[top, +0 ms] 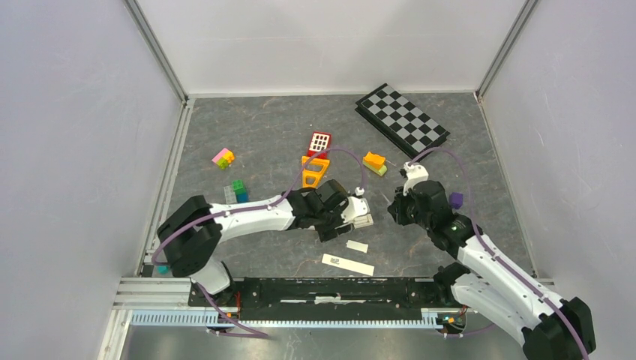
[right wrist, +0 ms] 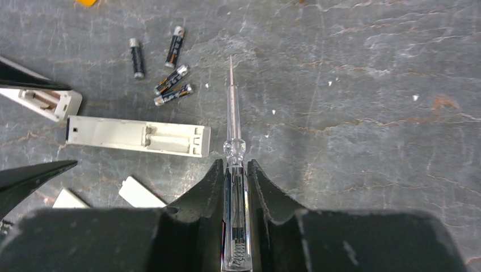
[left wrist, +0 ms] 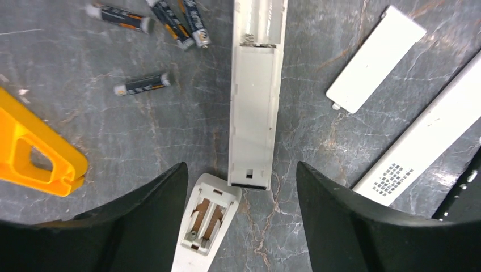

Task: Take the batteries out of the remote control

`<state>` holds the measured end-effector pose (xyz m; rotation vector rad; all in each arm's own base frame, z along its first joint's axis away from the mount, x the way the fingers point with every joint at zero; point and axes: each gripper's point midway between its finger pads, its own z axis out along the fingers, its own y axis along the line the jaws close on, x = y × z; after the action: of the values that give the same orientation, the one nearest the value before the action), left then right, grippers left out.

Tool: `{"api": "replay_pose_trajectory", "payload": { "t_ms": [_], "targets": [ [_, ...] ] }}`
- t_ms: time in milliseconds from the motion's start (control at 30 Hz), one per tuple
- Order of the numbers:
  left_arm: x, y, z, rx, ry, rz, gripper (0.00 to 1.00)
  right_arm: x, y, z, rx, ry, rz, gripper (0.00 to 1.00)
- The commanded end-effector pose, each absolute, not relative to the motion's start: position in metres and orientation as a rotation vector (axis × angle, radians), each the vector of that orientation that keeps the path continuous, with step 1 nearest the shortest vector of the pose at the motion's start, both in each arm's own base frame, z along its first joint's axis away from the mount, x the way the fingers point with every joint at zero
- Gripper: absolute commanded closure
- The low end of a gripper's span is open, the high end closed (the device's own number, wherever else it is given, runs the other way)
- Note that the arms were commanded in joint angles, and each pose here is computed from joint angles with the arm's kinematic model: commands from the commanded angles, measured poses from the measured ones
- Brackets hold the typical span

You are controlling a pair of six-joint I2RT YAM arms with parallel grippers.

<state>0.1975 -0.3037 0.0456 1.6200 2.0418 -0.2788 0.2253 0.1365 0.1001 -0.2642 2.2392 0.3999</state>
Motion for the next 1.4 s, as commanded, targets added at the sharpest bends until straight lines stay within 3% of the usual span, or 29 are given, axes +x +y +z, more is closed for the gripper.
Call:
{"api": "replay_pose_trajectory", "payload": {
  "t_ms": [0, 133, 267, 700, 900, 1367],
  "targets": [
    [0.209, -0.316, 0.087, 1.437, 1.979, -0.325, 0.22, 0.241, 0.122, 0.124, -0.139, 2.147, 0.324, 0.94],
    [0.215, -0.319, 0.109, 1.32, 1.911, -0.383, 0.14, 0.244, 0.104, 0.123, -0.076, 2.115, 0.23, 0.93],
    [0.226, -0.313, 0.135, 1.134, 1.862, -0.428, 0.01, 0.241, 0.092, 0.109, -0.043, 2.128, 0.17, 0.94],
    [0.261, -0.262, 0.19, 0.627, 1.851, -0.583, 0.0, 0.237, 0.112, 0.059, -0.024, 2.185, 0.297, 0.95],
    [0.272, -0.234, 0.198, 0.455, 1.837, -0.563, 0.0, 0.232, 0.101, 0.034, -0.011, 2.237, 0.22, 0.93],
    [0.279, -0.207, 0.199, 0.345, 1.847, -0.491, 0.0, 0.212, 0.104, -0.012, -0.193, 2.441, 0.179, 0.85]
  ]
}}
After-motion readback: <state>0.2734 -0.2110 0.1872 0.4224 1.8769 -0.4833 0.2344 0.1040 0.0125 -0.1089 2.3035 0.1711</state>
